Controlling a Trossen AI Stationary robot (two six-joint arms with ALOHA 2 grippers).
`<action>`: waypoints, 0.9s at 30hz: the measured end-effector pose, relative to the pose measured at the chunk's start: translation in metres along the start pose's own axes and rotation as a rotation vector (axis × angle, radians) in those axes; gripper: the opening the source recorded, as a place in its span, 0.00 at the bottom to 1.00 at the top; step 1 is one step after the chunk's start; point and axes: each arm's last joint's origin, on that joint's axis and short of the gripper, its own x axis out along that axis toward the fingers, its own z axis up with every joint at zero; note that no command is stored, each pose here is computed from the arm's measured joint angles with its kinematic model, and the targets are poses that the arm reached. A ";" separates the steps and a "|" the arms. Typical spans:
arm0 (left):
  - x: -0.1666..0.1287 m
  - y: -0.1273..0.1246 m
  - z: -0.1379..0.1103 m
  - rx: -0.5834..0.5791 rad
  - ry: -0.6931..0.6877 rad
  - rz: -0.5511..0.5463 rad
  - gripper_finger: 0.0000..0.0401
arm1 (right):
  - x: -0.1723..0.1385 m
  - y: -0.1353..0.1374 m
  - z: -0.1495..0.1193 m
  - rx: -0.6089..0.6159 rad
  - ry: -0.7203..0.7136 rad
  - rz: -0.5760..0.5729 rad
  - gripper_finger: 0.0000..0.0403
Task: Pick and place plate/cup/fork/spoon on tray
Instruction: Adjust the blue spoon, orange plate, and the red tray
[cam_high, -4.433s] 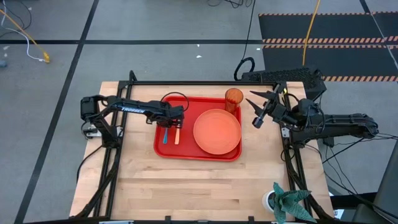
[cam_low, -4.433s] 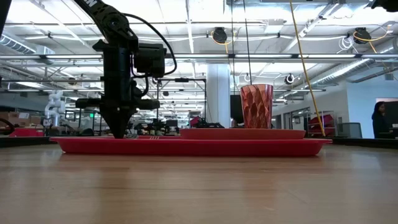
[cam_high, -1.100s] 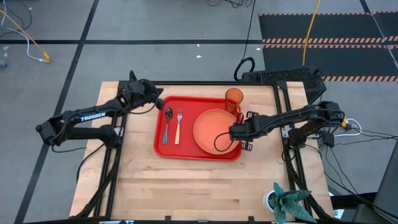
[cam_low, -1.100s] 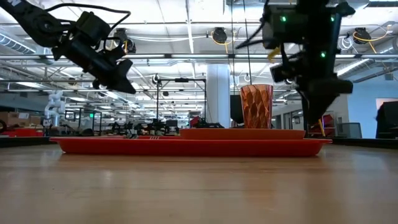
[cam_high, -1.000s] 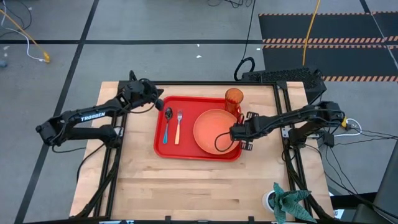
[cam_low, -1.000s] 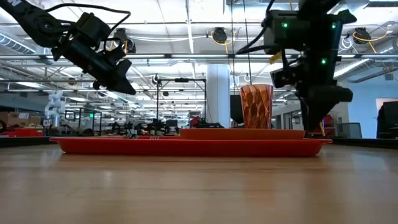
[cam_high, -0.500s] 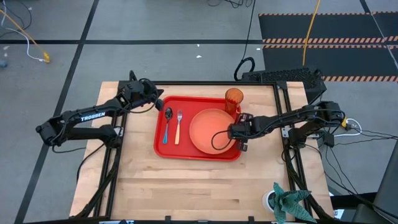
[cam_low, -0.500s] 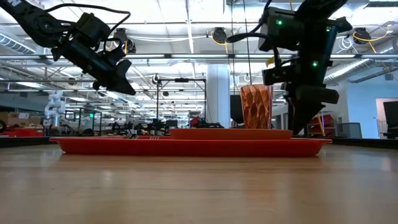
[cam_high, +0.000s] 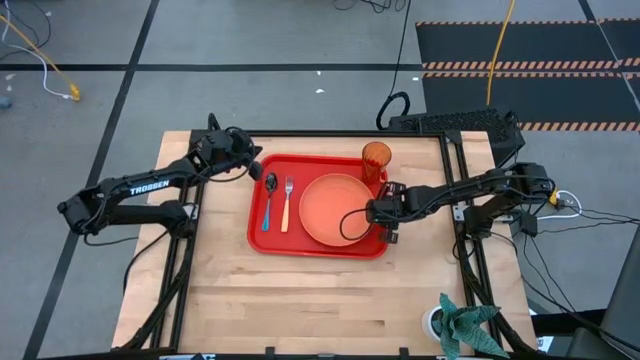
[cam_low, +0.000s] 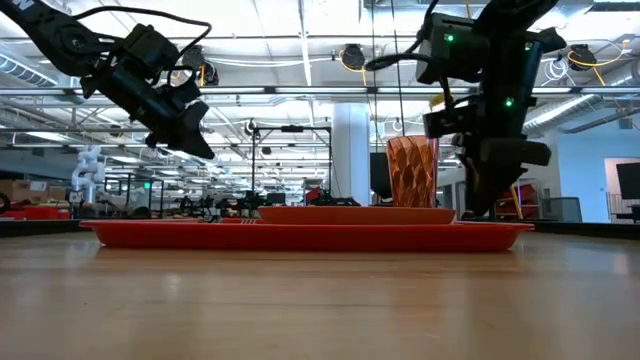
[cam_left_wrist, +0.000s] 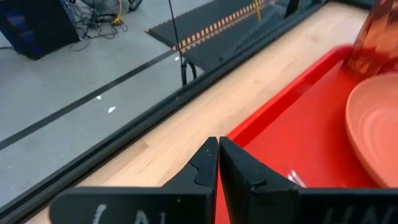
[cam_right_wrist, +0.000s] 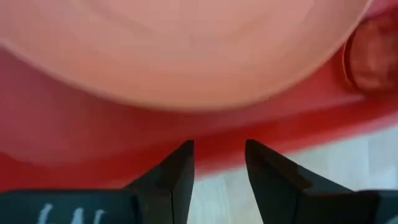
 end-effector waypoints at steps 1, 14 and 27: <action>0.000 0.000 -0.001 0.005 0.012 0.001 0.04 | 0.000 -0.001 -0.002 -0.006 0.018 -0.006 0.34; 0.015 0.013 -0.014 -0.014 0.112 0.146 0.04 | -0.001 -0.002 -0.004 -0.072 0.037 -0.030 0.34; 0.066 0.017 -0.028 -0.080 0.031 0.160 0.04 | -0.064 -0.016 0.008 0.067 -0.343 0.095 0.34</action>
